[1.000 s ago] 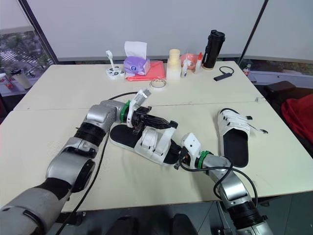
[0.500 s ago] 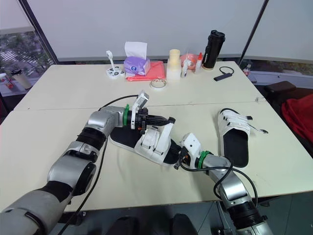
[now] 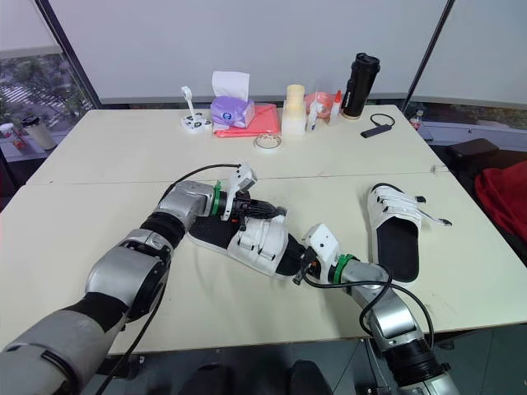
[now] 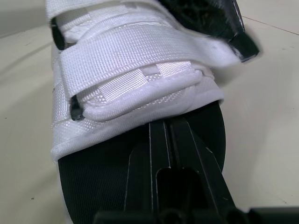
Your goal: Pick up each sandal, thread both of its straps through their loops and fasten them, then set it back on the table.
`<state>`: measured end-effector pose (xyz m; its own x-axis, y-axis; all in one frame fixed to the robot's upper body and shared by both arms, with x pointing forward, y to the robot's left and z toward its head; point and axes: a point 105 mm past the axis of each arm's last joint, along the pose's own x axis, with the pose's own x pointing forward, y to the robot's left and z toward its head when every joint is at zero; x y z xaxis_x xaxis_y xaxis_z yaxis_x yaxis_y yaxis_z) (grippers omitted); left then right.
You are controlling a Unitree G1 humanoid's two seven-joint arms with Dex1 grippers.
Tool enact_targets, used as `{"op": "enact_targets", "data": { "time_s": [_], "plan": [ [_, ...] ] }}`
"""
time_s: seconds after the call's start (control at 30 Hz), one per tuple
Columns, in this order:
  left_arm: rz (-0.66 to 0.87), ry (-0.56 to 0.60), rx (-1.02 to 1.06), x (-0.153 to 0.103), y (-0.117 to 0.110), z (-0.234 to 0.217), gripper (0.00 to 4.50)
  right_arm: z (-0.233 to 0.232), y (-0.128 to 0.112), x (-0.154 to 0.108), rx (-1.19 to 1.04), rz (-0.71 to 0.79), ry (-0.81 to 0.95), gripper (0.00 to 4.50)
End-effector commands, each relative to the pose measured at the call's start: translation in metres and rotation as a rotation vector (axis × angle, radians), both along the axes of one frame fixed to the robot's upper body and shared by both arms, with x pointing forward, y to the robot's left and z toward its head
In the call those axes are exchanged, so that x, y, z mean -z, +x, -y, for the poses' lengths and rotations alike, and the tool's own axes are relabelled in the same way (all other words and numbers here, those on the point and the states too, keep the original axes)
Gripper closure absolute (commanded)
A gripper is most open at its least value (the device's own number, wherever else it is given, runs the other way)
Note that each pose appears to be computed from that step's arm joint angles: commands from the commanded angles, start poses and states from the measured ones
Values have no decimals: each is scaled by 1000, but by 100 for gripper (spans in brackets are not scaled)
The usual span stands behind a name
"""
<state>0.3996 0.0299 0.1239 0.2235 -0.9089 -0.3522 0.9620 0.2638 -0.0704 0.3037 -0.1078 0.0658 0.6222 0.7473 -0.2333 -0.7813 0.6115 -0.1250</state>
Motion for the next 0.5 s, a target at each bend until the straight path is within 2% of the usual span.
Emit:
{"op": "enact_targets", "data": {
  "time_s": [0.03,0.1,0.13,0.27,0.33,0.43,0.5],
  "plan": [
    [7,-68,-9,-18,4,6,143,13,-16,54,45,-197,-99,450],
    [6,-93,-7,-24,5,6,40,13,-16,54,46,-197,-98,450],
    [7,-102,-7,-26,5,6,5,13,-16,54,47,-196,-97,450],
    [15,-138,-37,-35,9,4,5,13,-15,51,49,-187,-92,450],
    [16,-220,-66,-55,14,-2,5,18,-9,40,76,-150,-79,450],
    [-44,-393,-138,-88,21,-30,5,24,8,-8,165,-48,74,450],
    [-102,-435,-157,-91,18,-53,5,28,7,-27,155,0,59,450]
  ]
}}
